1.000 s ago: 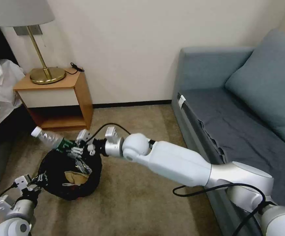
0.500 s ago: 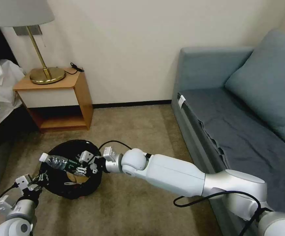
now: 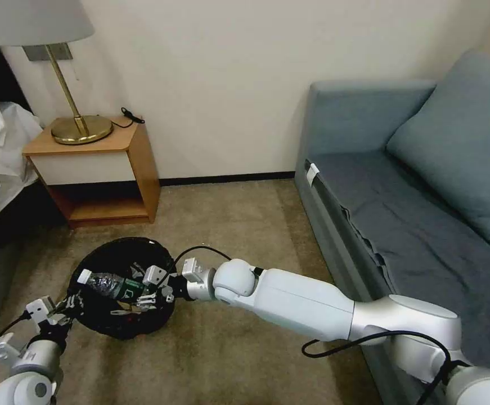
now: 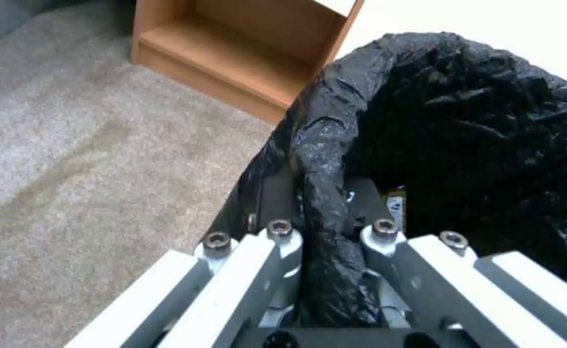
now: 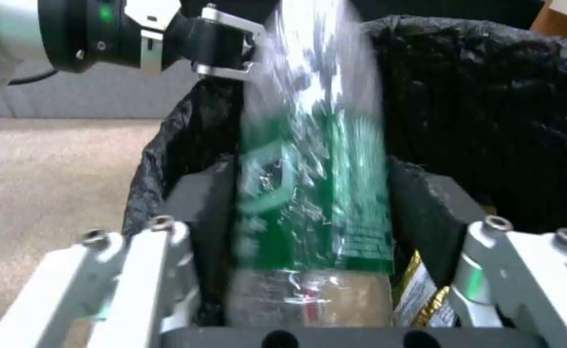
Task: Pick up the trash bin, then pick up the garbage on the floor and place it into the trash bin.
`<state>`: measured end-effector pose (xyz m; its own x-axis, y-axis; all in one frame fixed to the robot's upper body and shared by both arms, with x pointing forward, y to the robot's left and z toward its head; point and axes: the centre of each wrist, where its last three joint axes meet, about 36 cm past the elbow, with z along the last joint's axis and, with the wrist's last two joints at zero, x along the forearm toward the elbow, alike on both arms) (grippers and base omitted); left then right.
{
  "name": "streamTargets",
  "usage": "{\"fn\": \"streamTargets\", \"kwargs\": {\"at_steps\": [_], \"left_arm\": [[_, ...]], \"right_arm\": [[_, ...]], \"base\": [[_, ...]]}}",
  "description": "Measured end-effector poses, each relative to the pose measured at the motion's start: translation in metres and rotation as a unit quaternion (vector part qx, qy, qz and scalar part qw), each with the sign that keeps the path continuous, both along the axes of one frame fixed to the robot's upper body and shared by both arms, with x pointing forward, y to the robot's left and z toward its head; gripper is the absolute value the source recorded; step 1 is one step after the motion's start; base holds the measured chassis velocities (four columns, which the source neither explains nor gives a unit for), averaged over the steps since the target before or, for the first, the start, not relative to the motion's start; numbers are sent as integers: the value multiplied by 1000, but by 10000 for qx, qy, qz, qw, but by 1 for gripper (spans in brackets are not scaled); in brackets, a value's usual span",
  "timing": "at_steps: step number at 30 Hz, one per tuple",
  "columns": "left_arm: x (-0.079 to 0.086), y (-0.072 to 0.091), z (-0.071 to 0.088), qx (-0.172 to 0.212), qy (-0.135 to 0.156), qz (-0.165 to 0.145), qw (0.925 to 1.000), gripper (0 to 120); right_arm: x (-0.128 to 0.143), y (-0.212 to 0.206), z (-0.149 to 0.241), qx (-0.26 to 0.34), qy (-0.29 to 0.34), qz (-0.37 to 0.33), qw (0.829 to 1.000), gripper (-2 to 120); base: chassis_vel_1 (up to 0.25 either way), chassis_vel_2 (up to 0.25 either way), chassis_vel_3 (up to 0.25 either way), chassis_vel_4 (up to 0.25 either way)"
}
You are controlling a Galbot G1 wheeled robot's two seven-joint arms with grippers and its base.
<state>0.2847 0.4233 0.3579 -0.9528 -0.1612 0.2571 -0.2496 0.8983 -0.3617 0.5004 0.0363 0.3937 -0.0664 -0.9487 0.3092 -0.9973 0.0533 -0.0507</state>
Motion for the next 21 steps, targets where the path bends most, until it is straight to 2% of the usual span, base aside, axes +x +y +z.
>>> {"fn": "streamTargets", "kwargs": {"at_steps": [8, 10, 16, 21], "left_arm": [[0, 1, 0, -14, 11, 1, 10000, 5], [0, 2, 0, -23, 20, 8, 10000, 5], [0, 2, -2, -181, 137, 80, 9997, 5], [2, -4, -9, -391, 412, 307, 9979, 5]], "right_arm": [[4, -2, 1, 11, -43, -22, 10000, 95], [6, -3, 3, 46, -64, -48, 10000, 98], [21, -15, 28, 277, -241, -212, 9991, 100], [30, -40, 55, 547, -426, -613, 9957, 100]], "base": [[0, 0, 0, 0], [0, 0, 0, 0], [0, 0, 0, 0], [0, 0, 0, 0]]}}
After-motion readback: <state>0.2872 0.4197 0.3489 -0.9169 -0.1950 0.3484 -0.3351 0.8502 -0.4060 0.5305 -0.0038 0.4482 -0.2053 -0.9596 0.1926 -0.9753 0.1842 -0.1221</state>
